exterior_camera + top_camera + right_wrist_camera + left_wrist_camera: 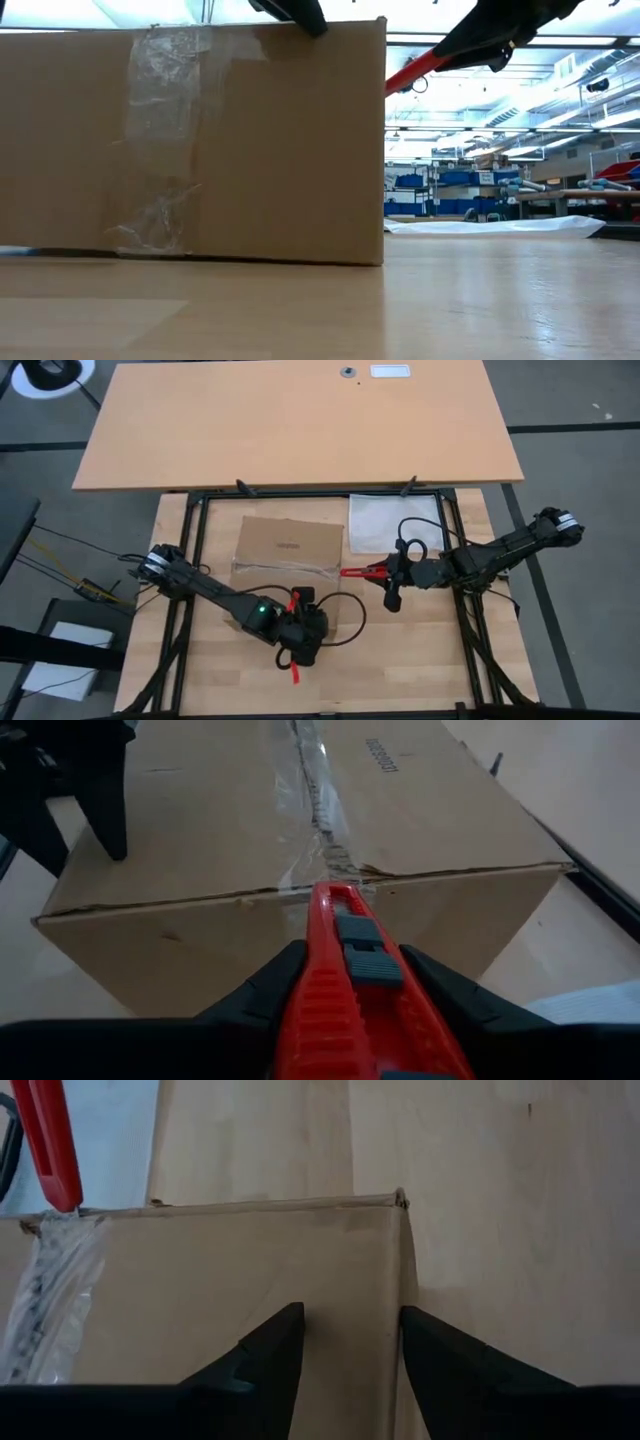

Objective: Unpack boxes
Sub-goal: Open the cardboard box using the red cutter

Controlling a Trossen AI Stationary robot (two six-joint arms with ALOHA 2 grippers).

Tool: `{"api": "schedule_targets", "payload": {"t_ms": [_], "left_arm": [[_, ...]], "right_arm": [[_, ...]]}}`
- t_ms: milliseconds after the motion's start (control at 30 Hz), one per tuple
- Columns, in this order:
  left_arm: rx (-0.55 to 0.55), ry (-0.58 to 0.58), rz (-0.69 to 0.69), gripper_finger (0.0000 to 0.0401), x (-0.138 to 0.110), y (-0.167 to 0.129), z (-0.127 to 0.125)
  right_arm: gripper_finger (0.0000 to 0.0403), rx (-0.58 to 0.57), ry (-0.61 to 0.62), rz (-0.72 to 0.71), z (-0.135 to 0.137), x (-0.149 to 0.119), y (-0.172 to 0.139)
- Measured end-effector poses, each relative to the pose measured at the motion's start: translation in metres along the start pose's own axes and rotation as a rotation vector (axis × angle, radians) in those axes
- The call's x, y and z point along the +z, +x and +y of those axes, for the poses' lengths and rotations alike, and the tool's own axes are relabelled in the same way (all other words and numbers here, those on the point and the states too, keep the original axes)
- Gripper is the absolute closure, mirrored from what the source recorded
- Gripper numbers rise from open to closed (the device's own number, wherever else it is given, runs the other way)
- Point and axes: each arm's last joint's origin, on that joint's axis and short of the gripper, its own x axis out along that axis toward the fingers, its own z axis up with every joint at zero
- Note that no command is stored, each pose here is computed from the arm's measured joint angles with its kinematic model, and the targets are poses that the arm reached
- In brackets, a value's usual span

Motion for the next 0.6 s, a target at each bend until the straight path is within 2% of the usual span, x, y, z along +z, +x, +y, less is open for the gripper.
{"api": "schedule_targets", "payload": {"t_ms": [300,600], "left_arm": [[-0.026,0.001,0.0,0.0226,0.0032,-0.0037,0.0012],[-0.052,-0.018,0.0,0.0226,-0.0041,0.0055,-0.0005]], "right_arm": [[0.0264,-0.019,-0.019,-0.005,-0.0015,0.0008,0.0005],[0.0264,-0.011,-0.05,0.0,-0.0016,0.0007,0.0006]]}}
